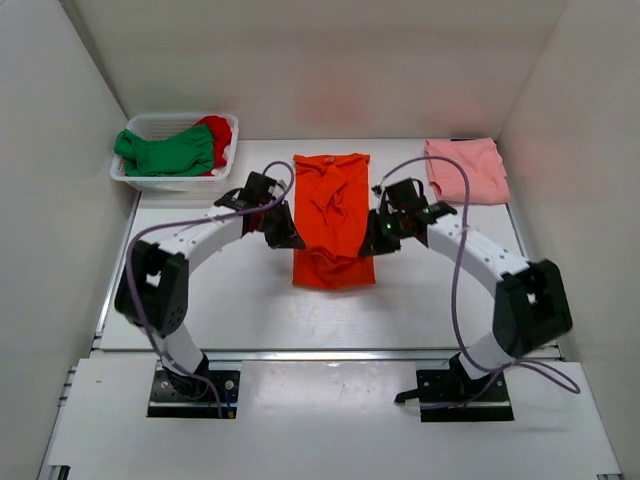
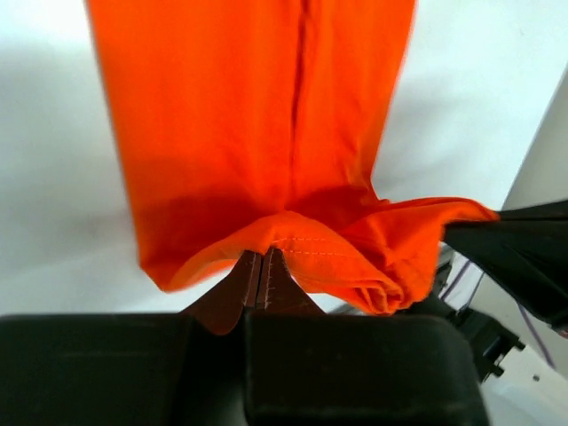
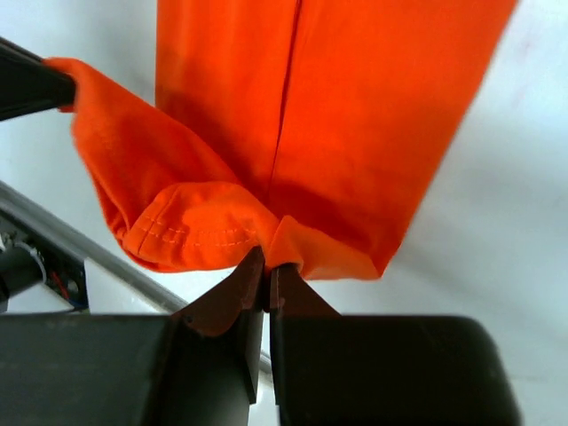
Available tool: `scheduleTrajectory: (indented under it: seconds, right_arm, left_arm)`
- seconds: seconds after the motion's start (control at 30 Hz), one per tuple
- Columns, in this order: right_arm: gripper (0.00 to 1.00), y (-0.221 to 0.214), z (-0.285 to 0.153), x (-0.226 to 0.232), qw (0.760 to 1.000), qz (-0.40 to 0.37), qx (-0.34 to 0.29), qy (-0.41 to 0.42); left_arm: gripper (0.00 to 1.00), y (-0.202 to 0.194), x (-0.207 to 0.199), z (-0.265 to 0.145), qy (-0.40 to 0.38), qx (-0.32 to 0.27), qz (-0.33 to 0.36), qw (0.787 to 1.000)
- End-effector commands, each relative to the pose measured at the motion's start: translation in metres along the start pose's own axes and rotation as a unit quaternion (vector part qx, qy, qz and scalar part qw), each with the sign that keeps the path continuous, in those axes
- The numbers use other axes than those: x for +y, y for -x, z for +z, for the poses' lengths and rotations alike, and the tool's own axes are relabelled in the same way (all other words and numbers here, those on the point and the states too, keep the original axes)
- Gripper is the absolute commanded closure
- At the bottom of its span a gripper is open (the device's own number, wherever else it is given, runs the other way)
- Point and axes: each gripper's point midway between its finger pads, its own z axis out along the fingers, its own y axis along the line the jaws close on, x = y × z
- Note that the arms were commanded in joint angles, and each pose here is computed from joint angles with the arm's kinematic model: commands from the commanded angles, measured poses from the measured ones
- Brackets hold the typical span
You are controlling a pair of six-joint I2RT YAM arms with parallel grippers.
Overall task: Fold and stack the t-shirts
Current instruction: Fold the folded rectangular tshirt in 1/3 of the way
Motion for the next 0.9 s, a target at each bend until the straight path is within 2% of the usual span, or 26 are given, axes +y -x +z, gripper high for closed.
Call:
scheduleTrajectory:
  seconds: [0.0, 0.07, 0.2, 0.37, 0.43, 0.53, 0.6, 0.63, 0.67, 0.7, 0.73, 0.77, 0.8, 0.87]
  right_arm:
    - [1.0, 0.047, 0.003, 0.002, 0.999, -0.05, -0.015, 0.013]
    - [0.99, 0.062, 0.017, -0.011, 0.999, -0.044, -0.008, -0.006]
    - [1.0, 0.096, 0.026, -0.034, 0.999, -0.032, -0.02, -0.035]
    - [1.0, 0.108, 0.053, -0.062, 0.999, -0.013, -0.006, -0.049]
    - [0.95, 0.124, 0.055, -0.065, 0.999, -0.015, -0.026, -0.044]
    - [0.76, 0.149, 0.06, -0.069, 0.997, -0.021, -0.068, -0.024]
    - [0.68, 0.161, 0.06, -0.076, 0.995, -0.005, -0.093, -0.023]
    - [0.61, 0.171, 0.054, -0.081, 0.993, 0.0, -0.115, -0.027]
    - [0.6, 0.172, 0.05, -0.081, 0.992, 0.004, -0.125, -0.026]
    - [0.5, 0.182, 0.039, -0.08, 0.987, 0.009, -0.155, -0.029]
    - [0.4, 0.18, 0.038, -0.088, 0.985, 0.021, -0.169, -0.038]
    - [0.37, 0.171, 0.031, -0.091, 0.984, 0.033, -0.171, -0.044]
    - [0.34, 0.178, 0.017, -0.09, 0.979, 0.032, -0.193, -0.056]
    - [0.3, 0.153, 0.015, -0.094, 0.98, 0.05, -0.175, -0.083]
  left_arm:
    - [1.0, 0.028, -0.001, 0.004, -0.012, 0.013, 0.008, 1.0]
    - [1.0, 0.05, -0.004, 0.011, -0.013, 0.007, 0.007, 1.0]
    - [1.0, 0.074, 0.014, 0.029, -0.002, 0.009, -0.009, 1.0]
    - [1.0, 0.1, 0.025, 0.045, -0.005, -0.004, -0.03, 1.0]
    - [1.0, 0.111, 0.031, 0.051, -0.005, -0.011, -0.04, 0.999]
    - [0.98, 0.135, 0.029, 0.053, -0.031, -0.043, -0.062, 0.997]
    - [0.91, 0.143, 0.023, 0.056, -0.074, -0.055, -0.086, 0.992]
    - [0.82, 0.166, 0.006, 0.047, -0.134, -0.096, -0.068, 0.984]
    - [0.74, 0.18, -0.005, 0.04, -0.189, -0.134, -0.079, 0.969]
    - [0.69, 0.165, 0.001, 0.043, -0.217, -0.119, -0.098, 0.964]
    - [0.6, 0.188, -0.007, 0.022, -0.261, -0.161, -0.114, 0.945]
    - [0.52, 0.186, -0.01, 0.012, -0.28, -0.166, -0.125, 0.937]
    - [0.49, 0.181, -0.005, 0.009, -0.274, -0.166, -0.129, 0.939]
    - [0.48, 0.168, 0.006, 0.013, -0.233, -0.155, -0.12, 0.953]
